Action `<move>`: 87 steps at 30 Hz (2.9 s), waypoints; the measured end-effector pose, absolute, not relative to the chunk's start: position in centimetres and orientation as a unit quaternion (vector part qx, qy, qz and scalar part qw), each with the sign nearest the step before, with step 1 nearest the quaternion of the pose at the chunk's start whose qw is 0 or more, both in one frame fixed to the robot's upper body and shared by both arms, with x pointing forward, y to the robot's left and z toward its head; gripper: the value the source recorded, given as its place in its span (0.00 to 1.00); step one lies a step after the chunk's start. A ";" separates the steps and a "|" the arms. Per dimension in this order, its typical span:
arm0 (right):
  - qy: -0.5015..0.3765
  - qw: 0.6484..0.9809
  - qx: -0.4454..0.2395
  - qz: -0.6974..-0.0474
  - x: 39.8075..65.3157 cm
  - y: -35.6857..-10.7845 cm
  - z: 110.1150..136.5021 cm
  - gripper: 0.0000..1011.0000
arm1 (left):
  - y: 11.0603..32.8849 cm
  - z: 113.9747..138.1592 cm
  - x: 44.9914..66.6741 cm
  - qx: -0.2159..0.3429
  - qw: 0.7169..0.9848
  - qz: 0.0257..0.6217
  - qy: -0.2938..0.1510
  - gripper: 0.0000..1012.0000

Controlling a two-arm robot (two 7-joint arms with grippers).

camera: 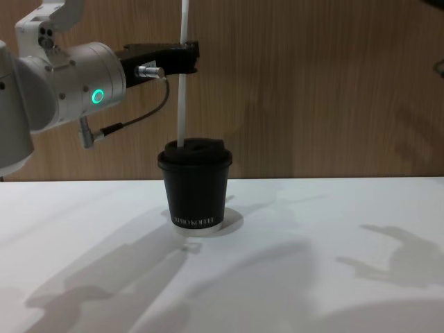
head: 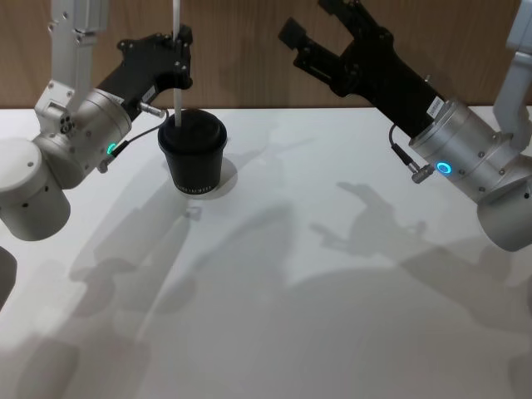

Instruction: Pick up the straw with one hand, pass it to the other hand, and insert it into the cup.

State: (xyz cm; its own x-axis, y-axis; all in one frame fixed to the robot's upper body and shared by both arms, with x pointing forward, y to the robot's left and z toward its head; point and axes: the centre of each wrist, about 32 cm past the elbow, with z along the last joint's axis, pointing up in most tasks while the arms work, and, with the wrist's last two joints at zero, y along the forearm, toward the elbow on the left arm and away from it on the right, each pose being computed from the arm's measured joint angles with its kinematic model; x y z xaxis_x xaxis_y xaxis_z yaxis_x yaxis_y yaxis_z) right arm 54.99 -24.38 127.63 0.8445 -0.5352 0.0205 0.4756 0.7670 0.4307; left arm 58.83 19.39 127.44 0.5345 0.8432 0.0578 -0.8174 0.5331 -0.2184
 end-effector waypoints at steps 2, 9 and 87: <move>-0.071 0.937 0.209 -0.270 55.0 -24.4 127.6 0.99 | 19.4 127.4 58.9 -0.080 0.872 0.476 -0.077 0.01; -0.071 0.937 0.209 -0.270 55.0 -24.4 127.6 0.99 | 19.4 127.1 59.1 -0.068 0.874 0.476 -0.070 0.01; -0.072 0.946 0.159 -0.273 52.7 -24.0 127.6 0.99 | 21.8 123.2 50.3 -0.101 0.882 0.457 -0.062 0.99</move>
